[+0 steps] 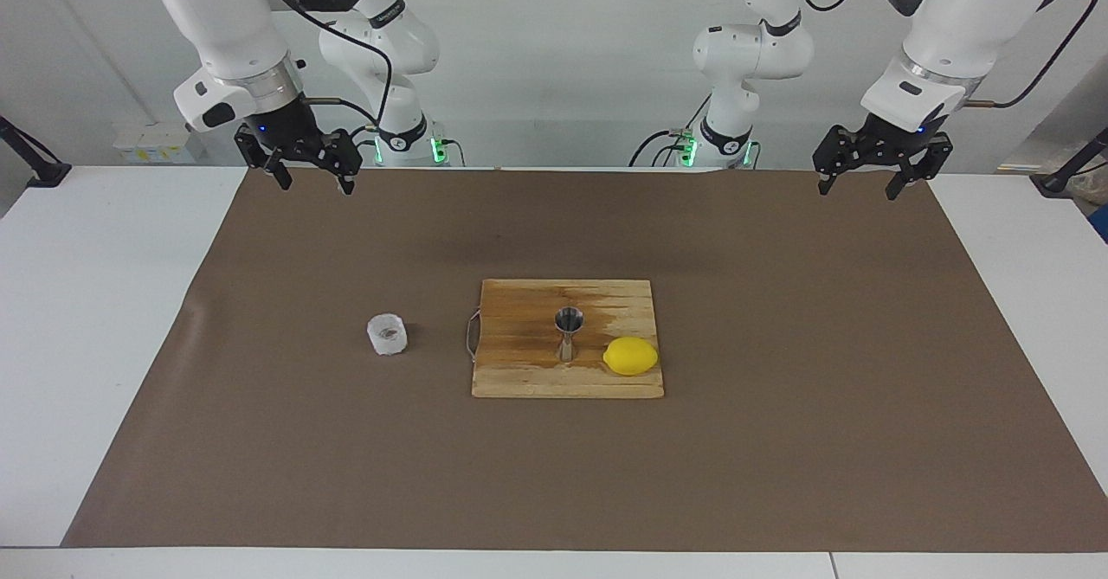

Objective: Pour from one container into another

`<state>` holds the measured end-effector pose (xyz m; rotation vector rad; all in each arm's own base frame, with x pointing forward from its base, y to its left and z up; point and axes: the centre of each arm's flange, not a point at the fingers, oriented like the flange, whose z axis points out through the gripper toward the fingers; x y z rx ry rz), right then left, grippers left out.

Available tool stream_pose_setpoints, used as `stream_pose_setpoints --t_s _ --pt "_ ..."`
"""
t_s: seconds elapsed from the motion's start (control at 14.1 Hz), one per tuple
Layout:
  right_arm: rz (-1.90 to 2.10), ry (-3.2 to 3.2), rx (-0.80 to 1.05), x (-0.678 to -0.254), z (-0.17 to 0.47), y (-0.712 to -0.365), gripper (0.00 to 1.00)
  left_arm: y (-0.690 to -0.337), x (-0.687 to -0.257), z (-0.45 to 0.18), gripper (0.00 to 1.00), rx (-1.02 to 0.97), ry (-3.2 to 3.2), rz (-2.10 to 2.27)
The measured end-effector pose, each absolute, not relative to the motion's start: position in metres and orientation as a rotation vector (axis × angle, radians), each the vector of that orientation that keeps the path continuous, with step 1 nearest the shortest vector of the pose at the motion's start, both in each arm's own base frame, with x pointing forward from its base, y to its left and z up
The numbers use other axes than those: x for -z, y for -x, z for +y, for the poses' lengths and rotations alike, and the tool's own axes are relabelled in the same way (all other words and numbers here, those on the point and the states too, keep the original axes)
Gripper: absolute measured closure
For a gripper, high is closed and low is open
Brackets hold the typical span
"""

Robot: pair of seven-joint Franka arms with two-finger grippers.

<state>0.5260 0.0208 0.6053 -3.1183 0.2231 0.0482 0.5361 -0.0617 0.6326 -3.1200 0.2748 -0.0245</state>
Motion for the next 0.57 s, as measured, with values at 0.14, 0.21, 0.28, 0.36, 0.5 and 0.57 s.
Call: stream_pose_setpoints --t_s 0.14,0.21,0.28,0.36,0.5,0.57 --pt "0.229 3.118 -0.048 -0.6053 0.019 -0.526 0.0 -0.5361 -0.6326 -0.0615 0.0 0.024 3.12 0.274" --pt "0.231 3.118 -0.053 -0.6051 0.0181 -0.5257 0.0 -0.5361 -0.6326 -0.0613 0.0 0.023 3.12 0.274" --pt "0.232 3.119 -0.063 -0.6046 0.0181 -0.525 0.0 -0.5359 -0.6325 -0.0608 0.0 0.021 3.12 0.272" --pt "0.231 3.119 -0.07 -0.6042 0.0181 -0.5245 0.0 -0.5358 -0.6323 -0.0603 0.0 0.017 3.12 0.271" --pt "0.229 3.118 -0.077 -0.6045 0.0184 -0.5238 0.0 -0.5356 -0.632 -0.0593 0.0 0.013 3.121 0.268" --pt "0.229 3.114 -0.076 -0.6051 0.0173 -0.5236 0.0 -0.5354 -0.6319 -0.059 0.0 0.01 3.121 0.267"
